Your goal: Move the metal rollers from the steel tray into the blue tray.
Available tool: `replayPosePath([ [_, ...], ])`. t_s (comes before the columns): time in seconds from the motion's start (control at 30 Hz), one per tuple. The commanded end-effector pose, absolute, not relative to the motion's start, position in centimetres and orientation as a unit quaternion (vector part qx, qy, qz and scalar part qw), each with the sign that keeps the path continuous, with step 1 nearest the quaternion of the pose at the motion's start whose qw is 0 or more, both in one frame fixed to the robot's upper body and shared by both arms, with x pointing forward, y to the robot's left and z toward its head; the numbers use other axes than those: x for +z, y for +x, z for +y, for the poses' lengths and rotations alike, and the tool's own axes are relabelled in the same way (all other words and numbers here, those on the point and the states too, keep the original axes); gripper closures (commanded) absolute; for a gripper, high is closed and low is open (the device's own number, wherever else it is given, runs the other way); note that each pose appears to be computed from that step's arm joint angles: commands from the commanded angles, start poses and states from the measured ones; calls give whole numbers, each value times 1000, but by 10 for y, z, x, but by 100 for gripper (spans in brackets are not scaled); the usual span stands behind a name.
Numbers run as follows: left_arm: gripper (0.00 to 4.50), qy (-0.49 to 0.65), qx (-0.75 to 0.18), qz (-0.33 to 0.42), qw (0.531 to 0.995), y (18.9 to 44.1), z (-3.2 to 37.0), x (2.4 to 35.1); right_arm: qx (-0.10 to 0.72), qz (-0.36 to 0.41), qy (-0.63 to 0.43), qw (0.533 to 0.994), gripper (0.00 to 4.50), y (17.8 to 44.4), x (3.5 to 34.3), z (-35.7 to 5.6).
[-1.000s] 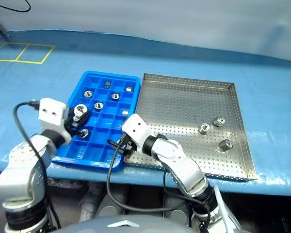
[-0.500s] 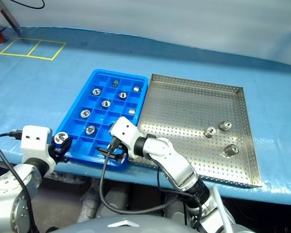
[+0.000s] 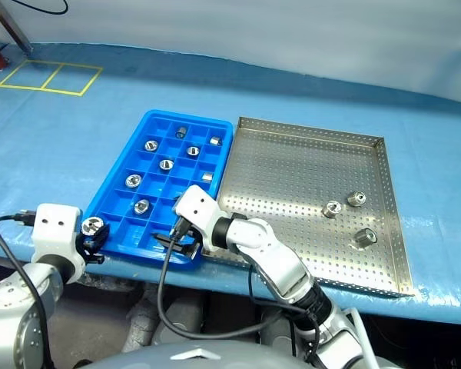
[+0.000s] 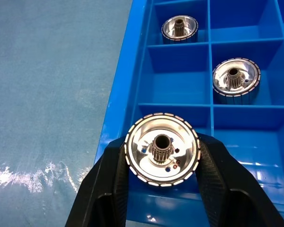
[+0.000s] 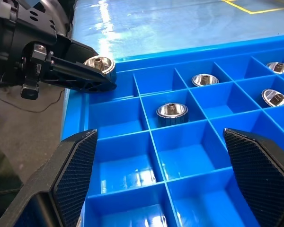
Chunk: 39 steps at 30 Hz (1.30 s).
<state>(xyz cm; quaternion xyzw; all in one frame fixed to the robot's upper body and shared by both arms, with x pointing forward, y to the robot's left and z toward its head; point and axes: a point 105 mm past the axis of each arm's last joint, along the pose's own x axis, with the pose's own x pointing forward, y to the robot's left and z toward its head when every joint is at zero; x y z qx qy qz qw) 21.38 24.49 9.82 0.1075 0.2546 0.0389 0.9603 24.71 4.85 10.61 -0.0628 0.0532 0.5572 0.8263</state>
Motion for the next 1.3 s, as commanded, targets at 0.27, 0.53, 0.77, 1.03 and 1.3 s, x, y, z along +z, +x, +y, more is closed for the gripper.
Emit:
replayPosePath([
  [0.27,2,104,-39,140,984,252,214,138,530,18,-52,846,0,249,124,39],
  [0.53,2,97,-371,37,923,283,121,163,447,19,-73,892,0,251,128,-9],
  [0.77,2,121,-499,35,858,314,71,158,281,43,-93,954,0,252,128,-78],
  [1.03,2,135,-626,33,768,293,12,143,39,105,-104,988,0,251,118,-167],
  [1.3,2,142,-625,49,766,280,-1,114,-14,125,-62,990,0,272,106,-184],
])
